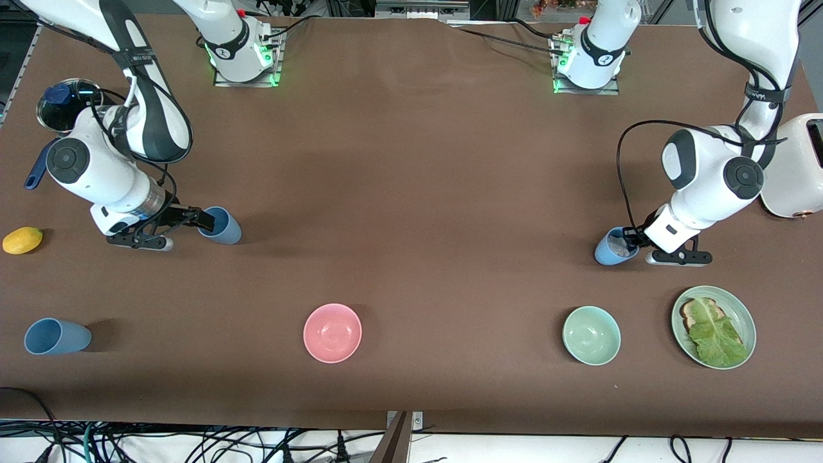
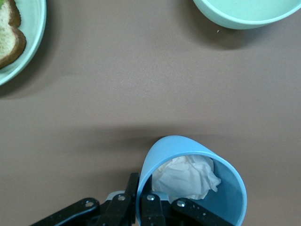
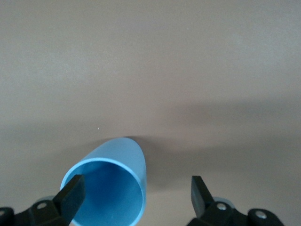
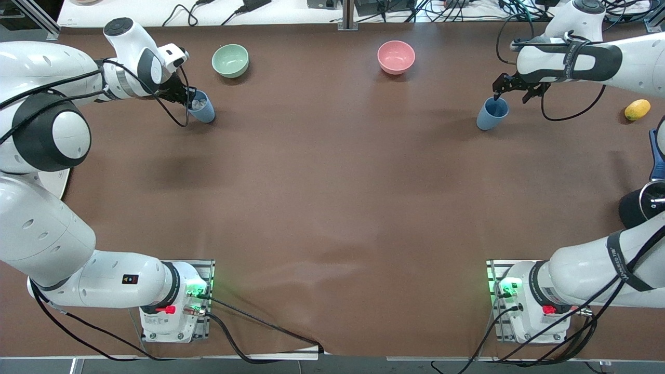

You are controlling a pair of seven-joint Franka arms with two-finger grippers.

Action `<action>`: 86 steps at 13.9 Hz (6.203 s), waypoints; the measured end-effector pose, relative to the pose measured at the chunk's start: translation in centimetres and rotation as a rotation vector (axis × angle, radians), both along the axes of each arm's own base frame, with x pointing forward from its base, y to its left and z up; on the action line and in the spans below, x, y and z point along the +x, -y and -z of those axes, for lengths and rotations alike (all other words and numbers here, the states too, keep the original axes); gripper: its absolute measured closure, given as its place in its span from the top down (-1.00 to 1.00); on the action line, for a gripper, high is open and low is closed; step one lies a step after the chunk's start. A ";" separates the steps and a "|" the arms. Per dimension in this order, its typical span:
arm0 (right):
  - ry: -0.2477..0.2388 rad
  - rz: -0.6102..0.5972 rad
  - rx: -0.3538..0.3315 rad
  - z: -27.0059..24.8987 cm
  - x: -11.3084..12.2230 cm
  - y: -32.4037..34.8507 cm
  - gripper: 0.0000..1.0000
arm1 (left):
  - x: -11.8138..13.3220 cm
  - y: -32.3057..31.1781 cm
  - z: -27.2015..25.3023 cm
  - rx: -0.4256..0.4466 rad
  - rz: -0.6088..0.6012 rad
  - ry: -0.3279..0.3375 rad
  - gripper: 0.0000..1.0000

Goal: Stack blue cups with both arms
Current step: 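Lift the tissue cup with the left gripper while the right gripper reaches the blue cup, then carry the tissue cup to the middle while the right gripper grasps the cup, then set down the tissue cup, open the left gripper while the right gripper carries the cup, then move the blue cup over the tissue cup while the left gripper returns to rest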

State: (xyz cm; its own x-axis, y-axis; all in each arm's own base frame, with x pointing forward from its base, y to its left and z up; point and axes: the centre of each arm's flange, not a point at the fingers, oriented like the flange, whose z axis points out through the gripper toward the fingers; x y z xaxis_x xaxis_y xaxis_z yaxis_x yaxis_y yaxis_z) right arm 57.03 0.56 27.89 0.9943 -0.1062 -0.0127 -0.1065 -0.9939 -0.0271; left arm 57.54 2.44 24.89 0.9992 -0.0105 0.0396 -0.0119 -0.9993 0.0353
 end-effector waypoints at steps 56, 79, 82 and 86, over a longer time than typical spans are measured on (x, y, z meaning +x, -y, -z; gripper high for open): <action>-0.082 0.227 0.003 -15.5 2.2 -24.1 -0.90 | -7.0 49.1 -1.0 -0.095 -0.704 0.031 0.37; -0.023 0.326 0.015 -14.8 -2.8 -45.0 -0.90 | 2.2 15.0 -32.1 0.061 -0.206 -0.054 0.99; 0.002 0.334 0.001 -13.3 -4.2 -48.2 -0.90 | 2.7 10.0 -33.8 0.054 -0.138 -0.035 1.00; 0.005 0.335 -0.009 -11.4 -5.6 -50.4 -0.90 | 2.0 6.3 -35.9 0.052 -0.073 -0.013 1.00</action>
State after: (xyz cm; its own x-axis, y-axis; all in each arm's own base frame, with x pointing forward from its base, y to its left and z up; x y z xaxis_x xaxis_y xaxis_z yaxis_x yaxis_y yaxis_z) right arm 51.42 50.94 39.28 0.9042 -0.4272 -0.0056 -0.4272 -0.9039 -0.0199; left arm 59.55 -3.83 60.76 0.9978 0.0603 0.0281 0.0608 -0.9980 -0.0169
